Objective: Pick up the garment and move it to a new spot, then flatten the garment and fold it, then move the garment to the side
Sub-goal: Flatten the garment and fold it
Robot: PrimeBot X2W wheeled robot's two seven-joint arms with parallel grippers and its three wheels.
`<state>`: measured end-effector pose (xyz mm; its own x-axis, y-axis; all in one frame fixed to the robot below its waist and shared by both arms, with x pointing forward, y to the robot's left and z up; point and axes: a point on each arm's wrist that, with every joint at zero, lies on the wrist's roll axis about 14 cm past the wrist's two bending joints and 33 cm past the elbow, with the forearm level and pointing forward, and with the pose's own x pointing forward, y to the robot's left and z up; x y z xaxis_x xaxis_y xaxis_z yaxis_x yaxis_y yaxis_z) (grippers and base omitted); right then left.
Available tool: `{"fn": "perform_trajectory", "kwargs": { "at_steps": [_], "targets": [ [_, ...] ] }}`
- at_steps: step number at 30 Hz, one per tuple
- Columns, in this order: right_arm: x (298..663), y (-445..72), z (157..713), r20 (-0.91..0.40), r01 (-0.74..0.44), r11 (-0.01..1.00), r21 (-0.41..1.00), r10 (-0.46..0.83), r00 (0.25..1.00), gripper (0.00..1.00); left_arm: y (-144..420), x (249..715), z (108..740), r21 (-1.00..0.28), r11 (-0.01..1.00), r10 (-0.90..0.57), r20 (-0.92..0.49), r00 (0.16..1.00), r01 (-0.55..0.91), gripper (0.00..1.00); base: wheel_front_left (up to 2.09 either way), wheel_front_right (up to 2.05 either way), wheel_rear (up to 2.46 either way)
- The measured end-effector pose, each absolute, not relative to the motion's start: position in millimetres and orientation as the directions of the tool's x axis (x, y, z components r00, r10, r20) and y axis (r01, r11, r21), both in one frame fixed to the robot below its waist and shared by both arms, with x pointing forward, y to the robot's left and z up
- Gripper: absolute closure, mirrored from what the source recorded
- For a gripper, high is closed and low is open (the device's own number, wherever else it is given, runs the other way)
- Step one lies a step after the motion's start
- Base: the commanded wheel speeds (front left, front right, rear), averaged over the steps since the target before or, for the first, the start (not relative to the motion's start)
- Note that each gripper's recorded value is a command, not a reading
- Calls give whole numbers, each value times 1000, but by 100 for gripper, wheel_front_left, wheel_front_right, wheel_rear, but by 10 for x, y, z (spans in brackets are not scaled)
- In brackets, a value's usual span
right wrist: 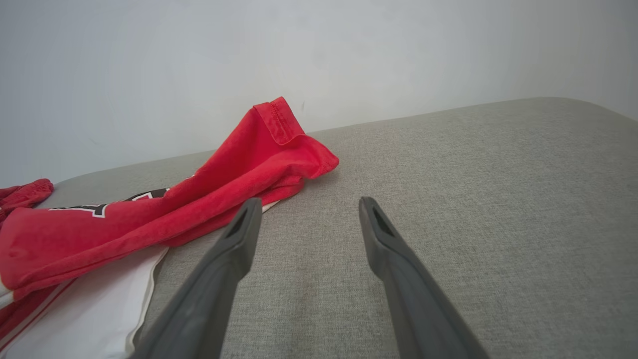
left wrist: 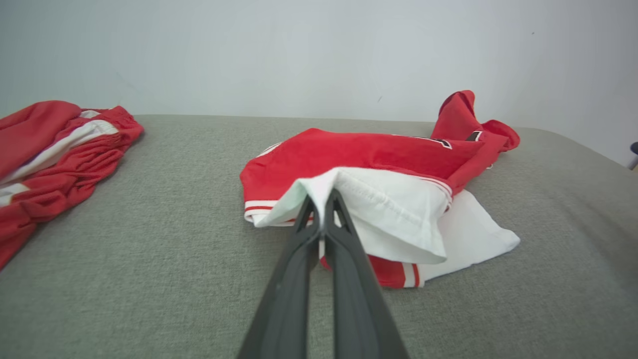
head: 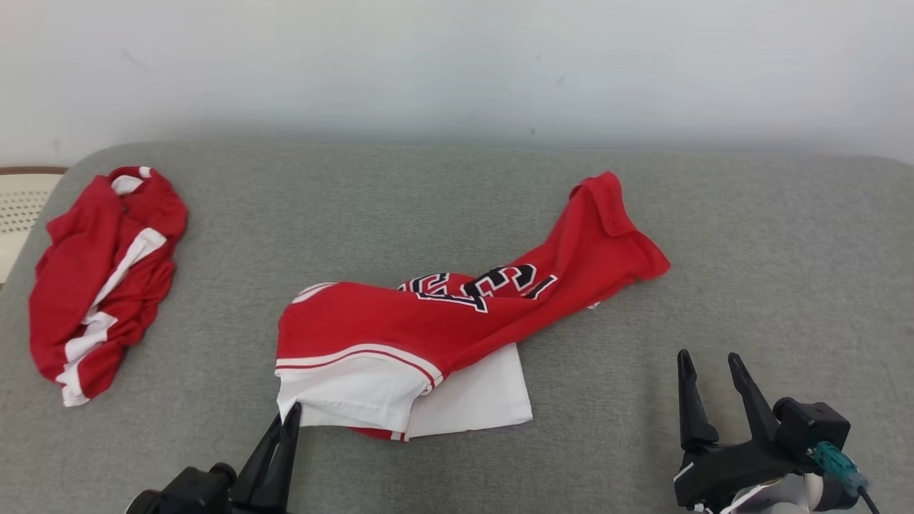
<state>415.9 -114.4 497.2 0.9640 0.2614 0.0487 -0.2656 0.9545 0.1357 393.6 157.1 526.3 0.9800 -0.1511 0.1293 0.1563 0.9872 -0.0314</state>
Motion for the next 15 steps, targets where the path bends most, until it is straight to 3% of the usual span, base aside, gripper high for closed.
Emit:
{"fn": "perform_trajectory", "kwargs": {
  "at_steps": [7, 15],
  "targets": [
    [4177, -989, 4988, 53, -304, 943, 138, 300, 953, 0, 1803, 3645, 5386, -16, 996, -80, 130, 988, 82, 100, 0, 0, 0],
    [4193, -915, 5032, 65, -324, 937, 133, 318, 946, 0, 1918, 3371, 5119, -75, 997, -18, 36, 999, 20, 100, 0, 0, 0]
  ]
}}
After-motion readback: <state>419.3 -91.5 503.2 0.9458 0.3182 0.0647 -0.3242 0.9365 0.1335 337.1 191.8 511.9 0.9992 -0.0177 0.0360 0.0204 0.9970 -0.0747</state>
